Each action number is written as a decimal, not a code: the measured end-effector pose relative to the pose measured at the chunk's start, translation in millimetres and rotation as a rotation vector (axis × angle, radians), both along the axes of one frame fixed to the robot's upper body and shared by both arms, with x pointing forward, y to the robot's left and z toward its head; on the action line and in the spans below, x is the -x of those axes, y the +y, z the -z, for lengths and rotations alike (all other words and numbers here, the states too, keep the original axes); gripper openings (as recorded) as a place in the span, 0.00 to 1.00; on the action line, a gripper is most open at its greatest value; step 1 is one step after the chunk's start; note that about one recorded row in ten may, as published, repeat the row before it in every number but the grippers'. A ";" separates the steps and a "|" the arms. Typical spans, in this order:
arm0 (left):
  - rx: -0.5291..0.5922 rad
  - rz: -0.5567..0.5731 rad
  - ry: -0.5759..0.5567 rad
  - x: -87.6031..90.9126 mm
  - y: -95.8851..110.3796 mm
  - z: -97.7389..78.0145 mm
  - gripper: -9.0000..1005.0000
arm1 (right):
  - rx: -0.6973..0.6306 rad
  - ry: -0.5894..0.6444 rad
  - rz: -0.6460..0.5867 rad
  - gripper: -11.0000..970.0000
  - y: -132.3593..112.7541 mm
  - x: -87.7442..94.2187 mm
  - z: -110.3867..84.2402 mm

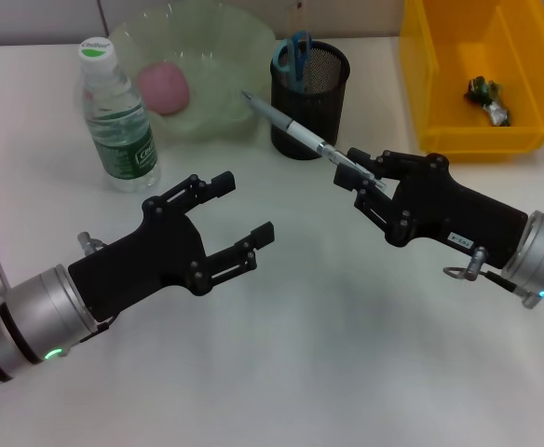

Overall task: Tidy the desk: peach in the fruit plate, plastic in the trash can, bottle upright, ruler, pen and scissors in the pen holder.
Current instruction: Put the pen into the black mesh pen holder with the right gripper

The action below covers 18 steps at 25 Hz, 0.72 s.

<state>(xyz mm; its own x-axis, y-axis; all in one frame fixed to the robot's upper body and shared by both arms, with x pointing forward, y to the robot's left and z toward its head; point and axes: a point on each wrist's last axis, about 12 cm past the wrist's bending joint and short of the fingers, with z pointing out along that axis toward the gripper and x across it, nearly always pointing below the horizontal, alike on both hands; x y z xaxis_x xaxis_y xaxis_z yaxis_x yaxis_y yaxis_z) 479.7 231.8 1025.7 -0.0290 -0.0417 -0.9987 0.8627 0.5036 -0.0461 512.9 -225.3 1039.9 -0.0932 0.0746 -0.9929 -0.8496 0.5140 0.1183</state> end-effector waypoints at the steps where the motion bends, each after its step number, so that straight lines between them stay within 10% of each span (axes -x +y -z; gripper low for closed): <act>1: -0.008 -0.003 -0.008 -0.2 0.0 0.3 0.78 | 0.005 0.003 -0.006 0.22 -1.1 -0.8 -0.6; 18: -0.030 0.005 -0.014 -9.5 -4.4 -1.7 0.78 | 0.014 0.005 -0.023 0.22 -2.4 -7.6 -5.5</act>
<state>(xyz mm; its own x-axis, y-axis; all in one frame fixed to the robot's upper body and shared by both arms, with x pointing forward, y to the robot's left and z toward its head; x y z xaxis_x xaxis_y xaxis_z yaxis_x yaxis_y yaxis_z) 489.2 227.4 1027.4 -0.0149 -0.0112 -0.9998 0.8656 0.5004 -0.0185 520.4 -227.7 1045.4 -0.1001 0.0580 -0.9933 -0.8604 0.4963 0.1157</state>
